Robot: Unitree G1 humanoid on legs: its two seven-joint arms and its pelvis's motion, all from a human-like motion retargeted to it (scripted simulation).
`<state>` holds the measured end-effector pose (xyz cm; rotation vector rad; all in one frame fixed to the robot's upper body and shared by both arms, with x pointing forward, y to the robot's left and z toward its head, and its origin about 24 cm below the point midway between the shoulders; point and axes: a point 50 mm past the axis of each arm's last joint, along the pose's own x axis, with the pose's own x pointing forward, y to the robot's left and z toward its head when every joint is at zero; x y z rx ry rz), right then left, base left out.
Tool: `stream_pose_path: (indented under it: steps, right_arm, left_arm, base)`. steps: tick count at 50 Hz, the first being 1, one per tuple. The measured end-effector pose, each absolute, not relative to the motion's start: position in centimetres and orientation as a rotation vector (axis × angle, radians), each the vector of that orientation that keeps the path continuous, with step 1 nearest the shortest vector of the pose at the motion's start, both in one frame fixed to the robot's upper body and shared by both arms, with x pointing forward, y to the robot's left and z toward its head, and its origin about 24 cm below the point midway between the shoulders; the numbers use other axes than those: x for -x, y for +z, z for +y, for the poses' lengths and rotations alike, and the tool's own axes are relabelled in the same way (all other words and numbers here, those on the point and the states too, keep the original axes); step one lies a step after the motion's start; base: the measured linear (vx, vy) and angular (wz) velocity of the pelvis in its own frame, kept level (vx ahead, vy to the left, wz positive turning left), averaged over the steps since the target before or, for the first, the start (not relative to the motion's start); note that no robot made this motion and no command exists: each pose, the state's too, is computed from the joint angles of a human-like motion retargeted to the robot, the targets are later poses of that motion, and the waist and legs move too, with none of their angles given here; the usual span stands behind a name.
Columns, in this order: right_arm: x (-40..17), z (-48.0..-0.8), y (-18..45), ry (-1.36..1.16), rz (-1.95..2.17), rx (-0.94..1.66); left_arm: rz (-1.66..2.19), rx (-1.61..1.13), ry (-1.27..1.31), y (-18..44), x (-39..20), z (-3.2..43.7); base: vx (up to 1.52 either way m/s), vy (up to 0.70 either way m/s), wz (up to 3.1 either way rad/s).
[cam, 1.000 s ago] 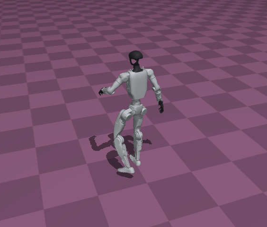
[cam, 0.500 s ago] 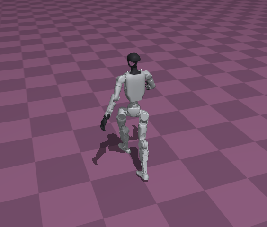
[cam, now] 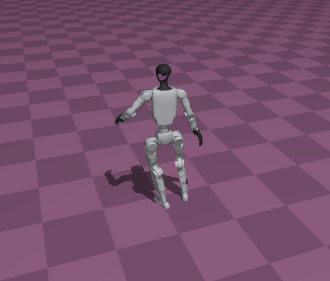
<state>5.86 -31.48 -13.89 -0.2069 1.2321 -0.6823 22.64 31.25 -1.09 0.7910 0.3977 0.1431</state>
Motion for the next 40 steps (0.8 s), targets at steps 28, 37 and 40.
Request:
stream_pose_path:
  steps: [28, 37, 40]
  right_arm:
    - [-6.2, -31.7, -13.4, -0.733, 1.120, 0.096]
    - [-13.7, -29.0, -10.8, -0.440, 0.827, 0.297]
    - [-16.3, -28.1, -9.1, -0.402, 0.682, 0.314]
  left_arm:
    - [0.470, -0.975, -0.285, -1.4, -25.5, 27.4]
    - [0.660, -0.949, -0.169, -5.6, -21.6, 28.8]
    - [0.706, -0.919, -0.150, -7.7, -19.6, 27.9]
  base:
    - [0.41, 0.02, 0.10]
    - [0.27, -0.05, -2.13]
    - [0.17, 0.05, -3.06]
